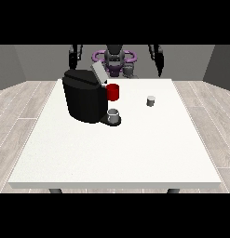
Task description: Insert the coffee pod into the coffee machine and close the lid
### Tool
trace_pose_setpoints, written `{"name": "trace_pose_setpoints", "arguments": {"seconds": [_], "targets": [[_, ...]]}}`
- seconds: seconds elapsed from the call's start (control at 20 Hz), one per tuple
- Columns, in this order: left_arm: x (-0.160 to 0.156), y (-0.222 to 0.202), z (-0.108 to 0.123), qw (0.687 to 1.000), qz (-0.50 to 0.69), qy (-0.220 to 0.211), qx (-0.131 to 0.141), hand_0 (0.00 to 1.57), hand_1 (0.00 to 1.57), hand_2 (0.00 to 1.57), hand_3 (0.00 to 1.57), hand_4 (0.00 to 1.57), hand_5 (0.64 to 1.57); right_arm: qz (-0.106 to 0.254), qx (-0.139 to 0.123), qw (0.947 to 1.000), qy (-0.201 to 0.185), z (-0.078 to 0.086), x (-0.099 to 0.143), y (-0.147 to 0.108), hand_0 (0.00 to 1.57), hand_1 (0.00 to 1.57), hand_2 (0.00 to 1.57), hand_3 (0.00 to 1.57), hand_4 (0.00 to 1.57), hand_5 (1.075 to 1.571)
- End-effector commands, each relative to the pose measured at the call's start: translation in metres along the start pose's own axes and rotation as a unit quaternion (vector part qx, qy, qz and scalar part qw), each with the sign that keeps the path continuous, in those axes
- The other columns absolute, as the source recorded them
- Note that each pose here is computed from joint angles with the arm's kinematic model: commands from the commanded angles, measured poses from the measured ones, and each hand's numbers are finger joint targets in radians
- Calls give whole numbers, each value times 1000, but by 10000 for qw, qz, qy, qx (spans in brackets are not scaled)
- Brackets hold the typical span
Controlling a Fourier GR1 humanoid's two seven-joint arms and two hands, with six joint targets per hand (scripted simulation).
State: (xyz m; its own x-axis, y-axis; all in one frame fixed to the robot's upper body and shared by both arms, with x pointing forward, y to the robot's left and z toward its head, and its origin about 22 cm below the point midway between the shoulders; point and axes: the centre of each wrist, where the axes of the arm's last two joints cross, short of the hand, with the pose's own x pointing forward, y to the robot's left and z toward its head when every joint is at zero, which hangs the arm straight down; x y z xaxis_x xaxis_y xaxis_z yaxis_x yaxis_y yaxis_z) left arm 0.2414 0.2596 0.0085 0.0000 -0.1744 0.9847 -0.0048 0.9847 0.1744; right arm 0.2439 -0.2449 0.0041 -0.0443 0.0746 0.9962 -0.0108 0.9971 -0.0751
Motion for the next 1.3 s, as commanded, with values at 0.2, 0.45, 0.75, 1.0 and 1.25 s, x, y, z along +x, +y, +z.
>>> {"name": "trace_pose_setpoints", "arguments": {"seconds": [0.2,0.45,0.75,1.0,1.25], "targets": [[0,33,-8,9885,-1207,-447,-789,0,0,0,0,0,1571,-20,41,9998,192,0,0,11,0,0,0,0,0,1571],[31,106,-40,9726,-2210,-287,-655,0,0,0,0,0,1571,709,-346,9955,-528,-12,24,18,0,0,0,0,0,1571],[35,111,-68,9579,-2737,30,-867,0,0,0,0,0,1571,765,-192,9945,-696,-24,47,41,0,0,0,0,0,1571],[36,124,-87,9496,-3019,144,-833,0,0,0,0,0,1571,714,-69,9930,-934,-27,43,49,0,0,0,0,0,1571],[5,109,-88,9353,-3336,482,-1077,0,0,0,0,0,1571,656,-313,9955,-615,-23,37,62,0,0,0,0,0,1571]]}}
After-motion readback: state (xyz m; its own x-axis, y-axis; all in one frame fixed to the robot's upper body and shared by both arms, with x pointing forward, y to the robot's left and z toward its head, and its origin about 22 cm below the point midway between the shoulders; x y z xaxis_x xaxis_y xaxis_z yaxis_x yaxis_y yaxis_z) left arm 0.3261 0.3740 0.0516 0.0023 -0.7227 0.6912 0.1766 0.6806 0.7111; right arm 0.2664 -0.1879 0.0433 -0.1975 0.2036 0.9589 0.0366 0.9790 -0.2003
